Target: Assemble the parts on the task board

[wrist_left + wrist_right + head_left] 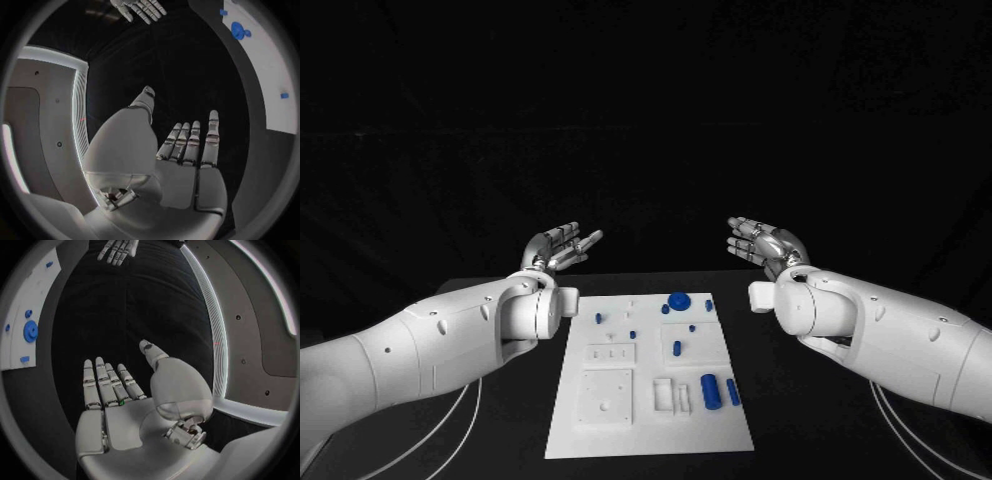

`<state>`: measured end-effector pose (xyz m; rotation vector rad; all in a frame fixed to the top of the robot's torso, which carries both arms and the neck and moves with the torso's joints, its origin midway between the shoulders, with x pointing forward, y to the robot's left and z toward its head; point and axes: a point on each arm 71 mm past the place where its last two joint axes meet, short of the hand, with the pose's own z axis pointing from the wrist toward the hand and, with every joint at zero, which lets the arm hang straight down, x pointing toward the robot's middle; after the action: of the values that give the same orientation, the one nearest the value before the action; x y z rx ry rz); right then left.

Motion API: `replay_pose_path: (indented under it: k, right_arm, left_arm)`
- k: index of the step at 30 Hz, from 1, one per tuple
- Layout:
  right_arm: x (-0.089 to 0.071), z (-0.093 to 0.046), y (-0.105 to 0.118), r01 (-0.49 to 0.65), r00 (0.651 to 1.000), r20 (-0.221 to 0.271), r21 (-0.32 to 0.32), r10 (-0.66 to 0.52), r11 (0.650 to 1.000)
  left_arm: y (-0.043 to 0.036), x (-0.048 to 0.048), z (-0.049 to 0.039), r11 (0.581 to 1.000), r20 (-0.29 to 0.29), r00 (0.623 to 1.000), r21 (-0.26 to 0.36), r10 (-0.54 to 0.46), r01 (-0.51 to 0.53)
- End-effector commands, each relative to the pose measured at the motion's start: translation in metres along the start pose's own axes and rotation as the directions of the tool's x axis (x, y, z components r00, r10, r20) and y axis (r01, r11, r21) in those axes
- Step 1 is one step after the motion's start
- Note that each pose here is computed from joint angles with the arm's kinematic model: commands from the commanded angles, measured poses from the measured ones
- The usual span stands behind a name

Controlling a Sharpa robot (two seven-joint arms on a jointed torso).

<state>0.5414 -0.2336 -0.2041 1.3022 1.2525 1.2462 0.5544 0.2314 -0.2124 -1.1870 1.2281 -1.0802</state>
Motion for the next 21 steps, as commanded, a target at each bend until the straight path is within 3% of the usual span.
replay_pose_path:
  k: [1,6,11,12,15,21]
  right_arm:
    - [0.007,0.007,-0.003,0.011,0.982,-0.188,0.097,0.008,0.995]
    - [0.001,0.016,0.002,0.017,0.976,-0.219,0.126,0.011,0.992]
    - [0.000,0.018,0.003,0.019,0.974,-0.227,0.133,0.012,0.991]
    - [-0.012,0.022,0.012,0.349,0.915,-0.191,-0.064,-0.355,0.935]
    - [-0.009,0.023,0.013,0.431,0.875,-0.187,-0.118,-0.447,0.894]
    - [0.004,0.024,0.016,0.607,0.739,-0.170,-0.251,-0.651,0.754]
  left_arm:
    - [-0.0032,0.0007,0.0129,0.997,-0.083,0.995,-0.066,-0.047,0.042]
    - [-0.0124,-0.0067,0.0283,0.997,-0.082,0.996,-0.071,-0.035,0.029]
    - [-0.0157,-0.0091,0.0328,0.997,-0.082,0.996,-0.071,-0.031,0.025]
    - [-0.0169,-0.0171,0.0235,0.997,-0.109,0.993,-0.063,-0.048,0.042]
    - [-0.0191,-0.0182,0.0217,0.998,-0.113,0.992,-0.052,-0.048,0.042]
    - [-0.0252,-0.0204,0.0164,0.999,-0.127,0.991,-0.027,-0.036,0.033]
